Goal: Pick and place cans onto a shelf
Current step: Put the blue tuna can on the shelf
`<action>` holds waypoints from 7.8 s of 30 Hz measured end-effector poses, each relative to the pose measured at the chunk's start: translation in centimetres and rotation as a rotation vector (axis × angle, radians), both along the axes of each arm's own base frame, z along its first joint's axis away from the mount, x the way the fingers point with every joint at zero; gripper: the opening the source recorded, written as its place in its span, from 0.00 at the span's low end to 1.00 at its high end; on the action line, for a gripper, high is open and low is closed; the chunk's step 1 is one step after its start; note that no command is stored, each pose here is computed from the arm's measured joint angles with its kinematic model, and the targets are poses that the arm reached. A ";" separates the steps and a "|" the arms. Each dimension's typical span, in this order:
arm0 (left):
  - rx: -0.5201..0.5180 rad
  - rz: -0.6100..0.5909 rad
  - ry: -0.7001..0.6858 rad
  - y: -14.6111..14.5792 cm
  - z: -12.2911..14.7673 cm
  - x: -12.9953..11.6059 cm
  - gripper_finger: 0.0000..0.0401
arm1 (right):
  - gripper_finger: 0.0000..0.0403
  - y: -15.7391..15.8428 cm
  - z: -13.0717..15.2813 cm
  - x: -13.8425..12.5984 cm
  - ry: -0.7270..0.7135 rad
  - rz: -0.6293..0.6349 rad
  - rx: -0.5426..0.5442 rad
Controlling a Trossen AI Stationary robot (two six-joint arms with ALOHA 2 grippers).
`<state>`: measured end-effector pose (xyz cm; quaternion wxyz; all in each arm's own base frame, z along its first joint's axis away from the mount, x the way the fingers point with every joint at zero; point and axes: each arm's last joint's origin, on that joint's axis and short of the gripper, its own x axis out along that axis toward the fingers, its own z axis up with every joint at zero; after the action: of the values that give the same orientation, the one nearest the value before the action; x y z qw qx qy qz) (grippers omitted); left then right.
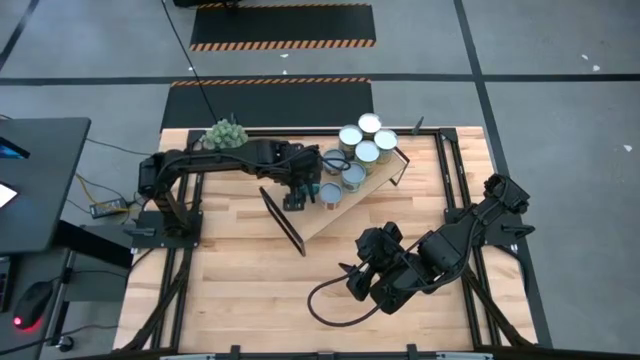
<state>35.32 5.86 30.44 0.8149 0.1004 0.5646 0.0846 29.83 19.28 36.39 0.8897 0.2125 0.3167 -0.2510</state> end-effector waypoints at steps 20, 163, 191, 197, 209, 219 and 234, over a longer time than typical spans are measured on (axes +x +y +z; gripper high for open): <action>0.139 -0.017 0.008 0.0 0.7 -0.2 0.36 | 0.86 -0.3 0.0 0.3 -0.003 -0.002 0.000; -0.005 -0.056 -0.209 2.6 1.7 -6.7 0.64 | 0.86 -16.8 10.3 -4.4 -0.107 0.271 -0.129; 0.204 -0.585 0.043 -0.6 1.8 -4.7 0.59 | 0.86 -16.9 10.5 -4.3 -0.134 0.238 -0.148; 0.219 -0.644 0.081 -0.4 0.6 -3.7 0.54 | 0.86 -16.9 10.6 -4.2 -0.144 0.237 -0.148; 0.221 -0.629 0.115 0.0 -0.5 -3.0 0.27 | 0.86 -16.8 10.6 -4.2 -0.143 0.241 -0.150; 0.218 -0.623 0.116 -0.1 -0.5 -3.1 0.12 | 0.86 -16.9 10.6 -4.3 -0.138 0.249 -0.159; 0.053 -0.318 -0.060 -0.2 1.1 -2.5 0.06 | 0.86 -16.9 10.6 -4.3 -0.134 0.257 -0.170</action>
<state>32.79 5.70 31.52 0.8314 0.2073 0.5148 -0.0275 25.57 2.41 47.00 0.9484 0.1104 0.2588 -0.1462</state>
